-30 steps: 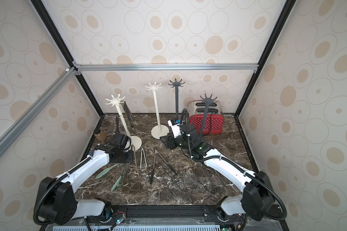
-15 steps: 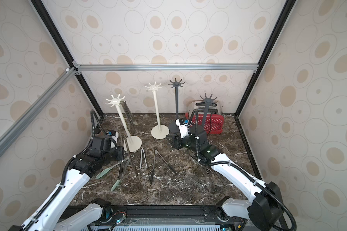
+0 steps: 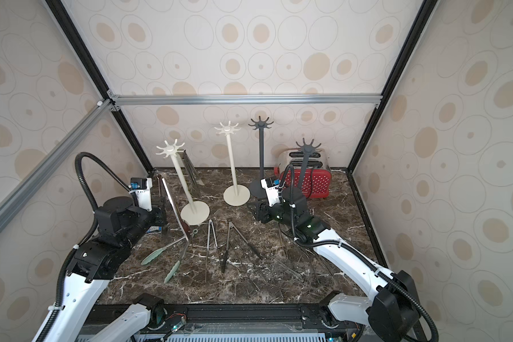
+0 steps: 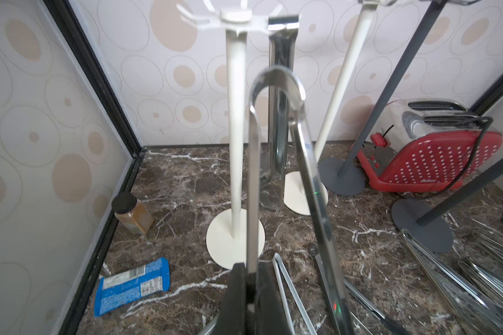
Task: Hang food tongs on kitchen utensil racks
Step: Pick up the food tongs from the center of the board, then hang the food tongs on the rack.
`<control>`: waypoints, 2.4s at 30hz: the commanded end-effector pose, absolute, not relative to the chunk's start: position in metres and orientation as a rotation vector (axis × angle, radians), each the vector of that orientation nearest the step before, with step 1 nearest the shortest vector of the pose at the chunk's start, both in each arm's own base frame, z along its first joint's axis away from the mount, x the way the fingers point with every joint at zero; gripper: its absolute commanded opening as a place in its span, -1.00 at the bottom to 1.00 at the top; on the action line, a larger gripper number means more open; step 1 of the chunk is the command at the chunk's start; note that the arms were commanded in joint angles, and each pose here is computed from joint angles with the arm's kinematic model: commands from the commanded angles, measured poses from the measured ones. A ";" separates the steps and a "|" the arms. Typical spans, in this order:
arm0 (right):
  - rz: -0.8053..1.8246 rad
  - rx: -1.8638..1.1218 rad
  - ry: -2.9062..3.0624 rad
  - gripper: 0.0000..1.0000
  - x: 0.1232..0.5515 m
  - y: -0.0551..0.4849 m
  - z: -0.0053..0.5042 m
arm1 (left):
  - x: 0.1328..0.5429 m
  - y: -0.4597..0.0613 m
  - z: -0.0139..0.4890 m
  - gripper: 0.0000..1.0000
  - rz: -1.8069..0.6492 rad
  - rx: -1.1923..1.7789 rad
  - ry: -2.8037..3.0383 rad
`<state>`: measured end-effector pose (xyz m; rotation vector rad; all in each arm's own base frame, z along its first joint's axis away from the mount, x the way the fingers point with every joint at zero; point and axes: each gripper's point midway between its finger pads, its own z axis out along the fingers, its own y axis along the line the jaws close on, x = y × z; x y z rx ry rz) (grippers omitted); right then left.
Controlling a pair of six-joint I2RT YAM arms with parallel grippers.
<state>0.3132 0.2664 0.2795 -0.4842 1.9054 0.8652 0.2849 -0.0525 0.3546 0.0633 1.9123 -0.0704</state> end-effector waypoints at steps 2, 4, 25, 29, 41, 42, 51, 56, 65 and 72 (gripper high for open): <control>0.871 -0.485 1.859 0.15 0.311 0.260 0.289 | 0.298 -0.053 0.395 -1.00 -0.011 0.101 1.817; 0.870 -0.480 1.859 0.15 0.312 0.259 0.289 | 0.302 -0.052 0.402 -1.00 0.012 0.108 1.810; 0.866 -0.472 1.871 0.13 0.314 0.257 0.286 | 0.333 -0.033 0.405 -1.00 0.048 0.026 1.824; 0.863 -0.468 1.877 0.13 0.315 0.256 0.284 | 0.333 -0.031 0.408 -1.00 0.040 0.025 1.811; 0.862 -0.466 1.886 0.13 0.317 0.256 0.279 | 0.345 -0.038 0.393 -1.00 0.021 0.058 1.837; 0.863 -0.465 1.887 0.13 0.317 0.256 0.279 | 0.345 -0.037 0.392 -1.00 0.026 0.059 1.836; 0.861 -0.460 1.898 0.13 0.319 0.256 0.275 | 0.343 -0.033 0.392 -1.00 0.051 0.054 1.829; 0.869 -0.460 1.908 0.13 0.319 0.257 0.271 | 0.338 -0.029 0.392 -1.00 0.067 0.042 1.822; 0.871 -0.459 1.914 0.13 0.319 0.257 0.269 | 0.347 -0.030 0.383 -1.00 0.078 0.056 1.840; 0.866 -0.456 1.913 0.13 0.319 0.257 0.270 | 0.357 -0.033 0.381 -1.00 0.081 0.068 1.841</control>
